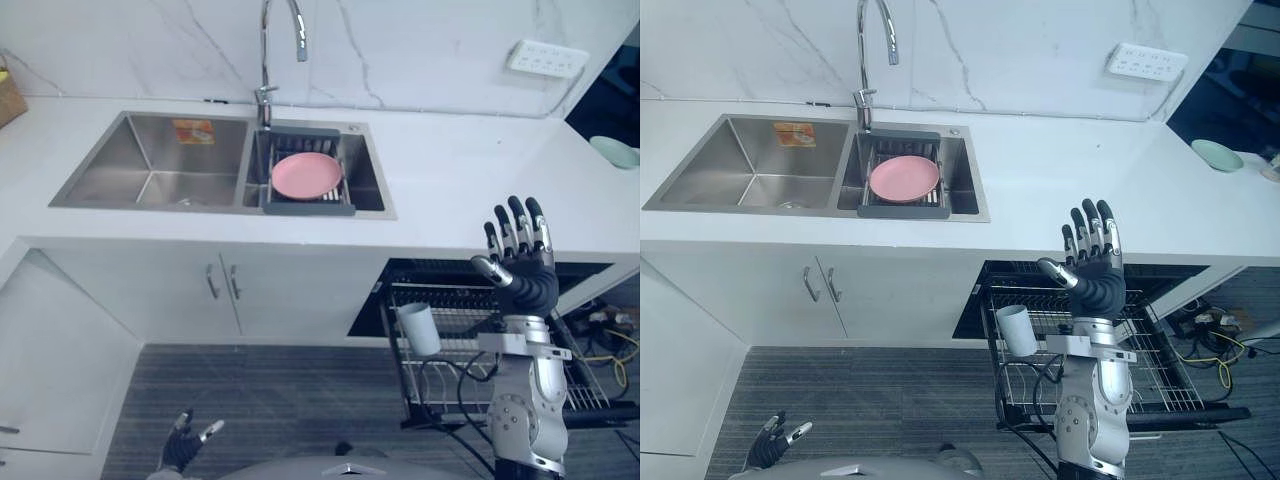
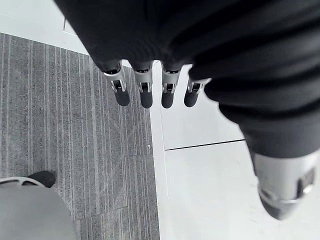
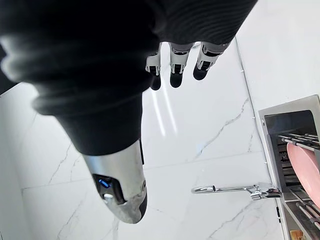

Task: Walk over to the sink, pick up the cup, carry it to the dishwasher, place the cup inside the dishwasher, then close the dishwasher door

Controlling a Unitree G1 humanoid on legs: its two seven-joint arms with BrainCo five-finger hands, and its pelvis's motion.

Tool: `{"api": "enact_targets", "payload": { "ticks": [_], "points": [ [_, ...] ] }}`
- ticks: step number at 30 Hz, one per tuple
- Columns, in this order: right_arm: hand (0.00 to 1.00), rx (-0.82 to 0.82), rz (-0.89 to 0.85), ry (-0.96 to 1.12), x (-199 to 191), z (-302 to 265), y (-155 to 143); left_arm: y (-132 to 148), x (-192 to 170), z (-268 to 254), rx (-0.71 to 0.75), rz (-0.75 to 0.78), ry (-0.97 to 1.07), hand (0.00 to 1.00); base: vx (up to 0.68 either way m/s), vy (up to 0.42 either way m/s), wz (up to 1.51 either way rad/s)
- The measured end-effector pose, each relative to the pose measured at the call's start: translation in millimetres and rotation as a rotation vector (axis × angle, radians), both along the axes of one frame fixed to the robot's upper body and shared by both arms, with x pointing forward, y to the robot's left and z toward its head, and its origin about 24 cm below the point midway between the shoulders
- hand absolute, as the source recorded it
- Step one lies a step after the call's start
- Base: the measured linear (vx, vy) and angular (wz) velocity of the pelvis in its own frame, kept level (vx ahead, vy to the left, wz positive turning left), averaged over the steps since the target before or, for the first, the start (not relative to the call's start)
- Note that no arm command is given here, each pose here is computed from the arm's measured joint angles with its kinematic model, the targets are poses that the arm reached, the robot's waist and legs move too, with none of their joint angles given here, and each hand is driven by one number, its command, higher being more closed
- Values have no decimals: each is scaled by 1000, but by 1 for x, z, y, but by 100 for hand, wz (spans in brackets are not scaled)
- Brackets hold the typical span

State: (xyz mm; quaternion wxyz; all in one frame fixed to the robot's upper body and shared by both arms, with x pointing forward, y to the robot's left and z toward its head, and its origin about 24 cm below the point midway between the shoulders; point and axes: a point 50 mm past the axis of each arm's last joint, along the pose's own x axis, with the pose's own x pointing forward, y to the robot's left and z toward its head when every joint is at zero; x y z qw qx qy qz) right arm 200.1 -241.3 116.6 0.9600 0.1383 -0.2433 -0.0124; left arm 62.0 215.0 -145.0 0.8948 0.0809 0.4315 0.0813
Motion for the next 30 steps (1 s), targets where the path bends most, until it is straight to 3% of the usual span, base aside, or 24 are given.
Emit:
{"api": "enact_targets", "payload": {
  "ticks": [1,8,19,26,30],
  "points": [
    [0,-14,13,-8,-1,1,-2,1,-12,-5,-15,77,24,0,0,0,0],
    [0,-5,39,2,1,-2,4,2,-13,-5,-26,103,23,0,0,0,-3],
    [0,58,157,103,-4,-30,32,-6,-22,-13,-246,313,65,0,-31,-36,-3],
    [0,62,121,25,-7,-17,32,-6,-46,-17,-266,521,113,0,30,-64,13],
    [0,50,118,-45,8,0,31,-27,-99,-21,-288,604,251,0,176,150,-64]
  ]
}}
